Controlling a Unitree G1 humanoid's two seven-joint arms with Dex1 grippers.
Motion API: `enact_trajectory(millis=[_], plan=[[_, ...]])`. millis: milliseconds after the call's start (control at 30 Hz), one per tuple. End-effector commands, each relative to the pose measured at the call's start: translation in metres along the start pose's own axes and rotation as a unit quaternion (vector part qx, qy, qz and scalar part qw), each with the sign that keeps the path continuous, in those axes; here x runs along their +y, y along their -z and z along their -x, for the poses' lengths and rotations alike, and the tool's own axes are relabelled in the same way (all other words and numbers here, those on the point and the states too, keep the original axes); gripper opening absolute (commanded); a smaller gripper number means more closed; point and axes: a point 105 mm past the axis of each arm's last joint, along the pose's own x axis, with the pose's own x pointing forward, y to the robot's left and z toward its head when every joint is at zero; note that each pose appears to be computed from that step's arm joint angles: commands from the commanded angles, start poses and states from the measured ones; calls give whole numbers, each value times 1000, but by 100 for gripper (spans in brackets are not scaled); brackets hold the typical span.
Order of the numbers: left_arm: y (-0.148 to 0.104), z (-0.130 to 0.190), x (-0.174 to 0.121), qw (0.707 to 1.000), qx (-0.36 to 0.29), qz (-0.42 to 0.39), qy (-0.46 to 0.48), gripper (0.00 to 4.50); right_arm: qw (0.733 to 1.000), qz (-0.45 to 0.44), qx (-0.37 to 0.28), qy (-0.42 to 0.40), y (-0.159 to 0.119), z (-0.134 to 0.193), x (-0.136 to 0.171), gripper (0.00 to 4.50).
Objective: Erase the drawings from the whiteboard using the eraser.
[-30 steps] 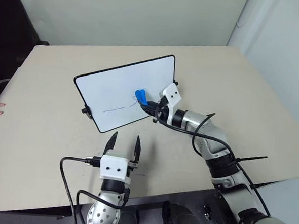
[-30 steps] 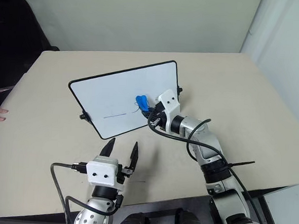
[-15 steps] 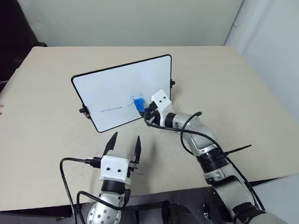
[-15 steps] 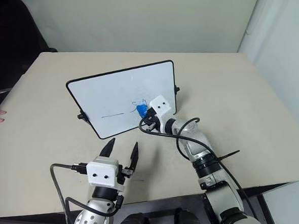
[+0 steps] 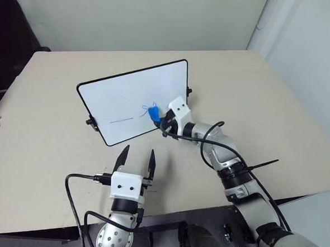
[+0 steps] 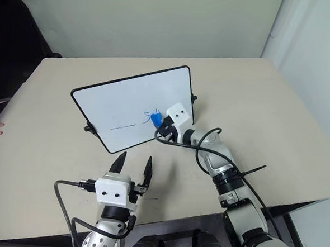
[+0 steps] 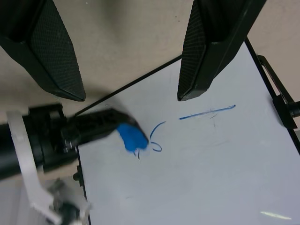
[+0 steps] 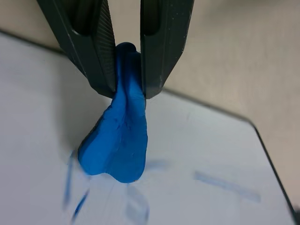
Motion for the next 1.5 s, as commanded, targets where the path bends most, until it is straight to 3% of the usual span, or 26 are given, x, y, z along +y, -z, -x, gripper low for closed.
enact_trajectory(millis=[33,167,367,633,767,1000,1167,1500], plan=[[-13,0,-1,1000,-24,6,-4,342,998,10,-65,13,-39,5,-5,38],[-14,1,-2,1000,-23,7,-5,342,998,4,-59,16,-39,4,-8,38],[-13,1,-2,1000,-24,9,-6,342,1000,0,8,-2,-2,-1,0,38],[-14,2,-1,1000,-24,9,-9,342,998,-18,63,-8,23,0,1,38],[-14,3,0,1000,-25,8,-9,342,998,-18,61,-8,22,1,1,38],[-15,3,0,1000,-24,8,-9,342,998,-36,-13,39,-14,3,-20,38],[-15,5,0,1000,-23,8,-9,342,998,-35,-28,44,-22,4,-21,38],[-17,6,-1,1000,-23,9,-12,342,1000,-2,7,-27,-10,-15,19,38]])
